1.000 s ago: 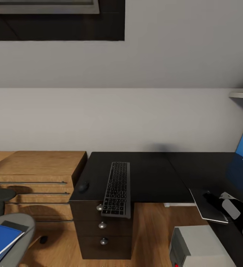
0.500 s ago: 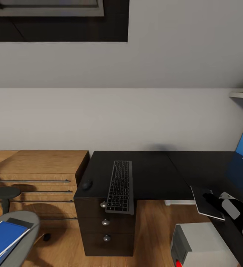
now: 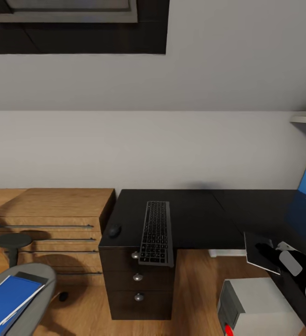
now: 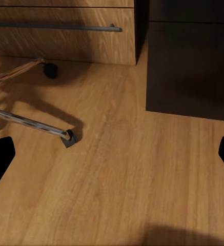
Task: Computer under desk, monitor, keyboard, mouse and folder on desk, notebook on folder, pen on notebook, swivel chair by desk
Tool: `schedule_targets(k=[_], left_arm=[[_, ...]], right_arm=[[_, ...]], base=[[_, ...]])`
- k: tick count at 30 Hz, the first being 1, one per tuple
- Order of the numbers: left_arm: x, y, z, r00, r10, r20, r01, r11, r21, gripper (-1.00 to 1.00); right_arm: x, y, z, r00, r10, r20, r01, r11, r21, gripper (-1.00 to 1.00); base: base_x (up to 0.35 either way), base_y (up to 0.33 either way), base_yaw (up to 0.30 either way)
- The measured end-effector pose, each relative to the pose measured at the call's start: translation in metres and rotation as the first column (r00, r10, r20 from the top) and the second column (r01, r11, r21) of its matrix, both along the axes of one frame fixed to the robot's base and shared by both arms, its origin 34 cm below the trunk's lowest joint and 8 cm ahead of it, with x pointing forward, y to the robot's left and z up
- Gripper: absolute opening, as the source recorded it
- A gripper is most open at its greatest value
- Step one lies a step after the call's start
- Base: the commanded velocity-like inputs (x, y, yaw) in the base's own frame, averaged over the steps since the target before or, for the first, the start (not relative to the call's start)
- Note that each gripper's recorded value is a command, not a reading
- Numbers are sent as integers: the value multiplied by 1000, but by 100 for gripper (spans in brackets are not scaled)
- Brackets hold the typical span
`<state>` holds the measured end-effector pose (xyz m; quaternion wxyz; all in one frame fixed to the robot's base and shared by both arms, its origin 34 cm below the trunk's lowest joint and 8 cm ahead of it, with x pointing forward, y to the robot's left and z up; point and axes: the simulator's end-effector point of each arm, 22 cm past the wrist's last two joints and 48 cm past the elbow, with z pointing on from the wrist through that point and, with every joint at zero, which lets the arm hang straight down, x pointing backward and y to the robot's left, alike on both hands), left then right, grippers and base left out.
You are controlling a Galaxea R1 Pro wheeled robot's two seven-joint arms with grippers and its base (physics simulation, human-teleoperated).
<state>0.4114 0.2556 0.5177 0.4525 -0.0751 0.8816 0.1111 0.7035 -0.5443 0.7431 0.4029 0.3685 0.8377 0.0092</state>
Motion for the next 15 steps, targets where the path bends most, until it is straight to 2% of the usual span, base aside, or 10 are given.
schedule_targets(k=[7, 15], left_arm=[[0, 0, 0, 1000, 0, 0, 0, 1000, 0, 100], [0, 0, 0, 1000, 0, 0, 0, 1000, 0, 100]], right_arm=[[0, 0, 0, 1000, 3, -2, -3, 1000, -5, 100], [1, 1, 0, 1000, 3, 0, -3, 1000, -2, 100]], base=[[-6, 74, 0], [-1, 20, 0]])
